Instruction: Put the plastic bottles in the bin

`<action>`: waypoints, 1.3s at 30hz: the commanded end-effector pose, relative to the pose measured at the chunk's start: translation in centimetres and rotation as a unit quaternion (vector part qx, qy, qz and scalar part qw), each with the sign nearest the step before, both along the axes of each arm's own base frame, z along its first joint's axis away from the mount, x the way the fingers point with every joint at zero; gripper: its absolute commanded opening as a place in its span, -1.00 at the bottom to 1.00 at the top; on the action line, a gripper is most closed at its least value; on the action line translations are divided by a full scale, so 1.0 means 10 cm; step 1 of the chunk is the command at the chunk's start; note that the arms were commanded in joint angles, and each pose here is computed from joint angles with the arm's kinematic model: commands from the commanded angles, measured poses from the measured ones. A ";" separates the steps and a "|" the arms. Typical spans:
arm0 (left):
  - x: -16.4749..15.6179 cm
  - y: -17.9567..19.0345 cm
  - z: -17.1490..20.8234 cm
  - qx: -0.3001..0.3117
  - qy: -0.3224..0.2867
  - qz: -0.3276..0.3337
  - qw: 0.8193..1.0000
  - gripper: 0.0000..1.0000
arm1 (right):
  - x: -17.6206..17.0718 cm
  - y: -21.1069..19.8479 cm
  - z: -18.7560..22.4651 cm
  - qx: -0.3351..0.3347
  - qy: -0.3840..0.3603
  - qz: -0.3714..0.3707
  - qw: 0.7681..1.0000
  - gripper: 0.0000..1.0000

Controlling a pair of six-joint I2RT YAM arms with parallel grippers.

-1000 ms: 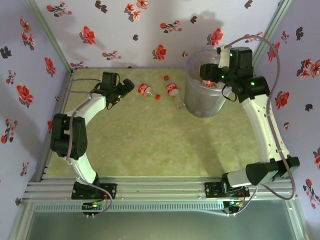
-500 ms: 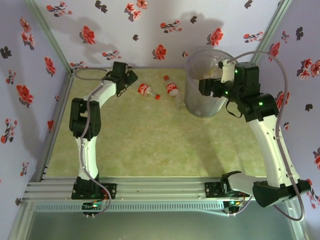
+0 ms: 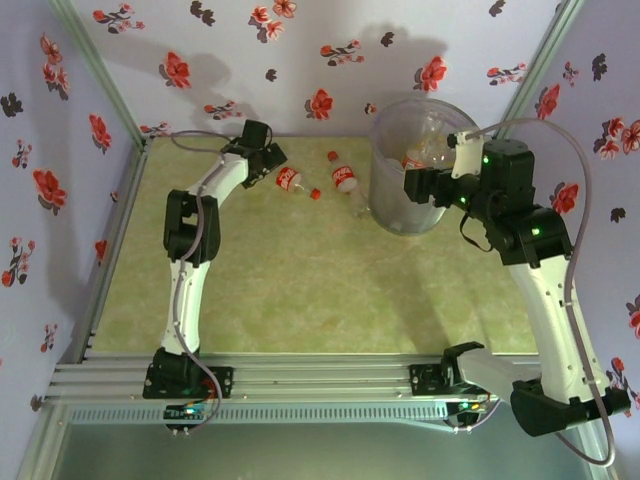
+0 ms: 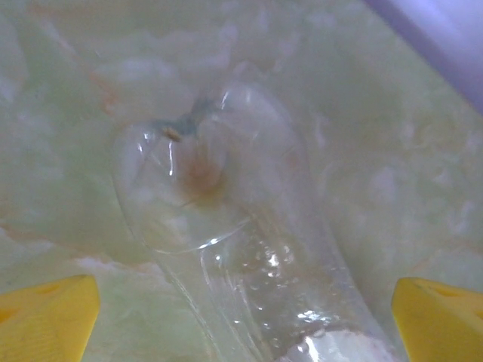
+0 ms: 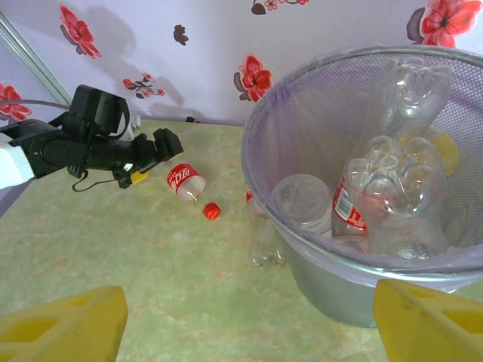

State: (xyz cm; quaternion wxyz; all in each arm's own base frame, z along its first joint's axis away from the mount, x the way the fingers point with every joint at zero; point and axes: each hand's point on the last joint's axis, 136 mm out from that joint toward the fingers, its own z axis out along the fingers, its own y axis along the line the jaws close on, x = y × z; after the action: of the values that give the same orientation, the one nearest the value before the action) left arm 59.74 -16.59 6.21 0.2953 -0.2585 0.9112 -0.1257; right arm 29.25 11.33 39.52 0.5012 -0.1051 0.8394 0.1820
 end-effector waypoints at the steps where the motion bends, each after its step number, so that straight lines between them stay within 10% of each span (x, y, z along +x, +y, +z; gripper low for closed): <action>1: -0.03 0.03 -0.12 0.021 0.021 0.001 1.000 0.99 | -0.04 -0.03 -0.04 -0.016 -0.003 -0.002 1.000 0.70; 18: -0.11 0.11 -0.12 0.010 0.019 0.028 0.999 -0.05 | -0.08 -0.11 -0.12 -0.029 0.004 -0.016 0.999 0.71; 39: -0.88 0.04 1.06 -0.127 -0.147 -0.037 0.980 -0.81 | -0.03 0.36 -0.41 0.012 0.063 0.020 0.998 0.68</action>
State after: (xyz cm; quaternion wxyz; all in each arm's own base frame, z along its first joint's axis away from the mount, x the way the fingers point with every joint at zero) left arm 51.51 -15.24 15.32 0.3710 -0.2544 0.8630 -0.2298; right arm 28.41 13.10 36.02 0.4530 -0.1051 0.8654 0.1867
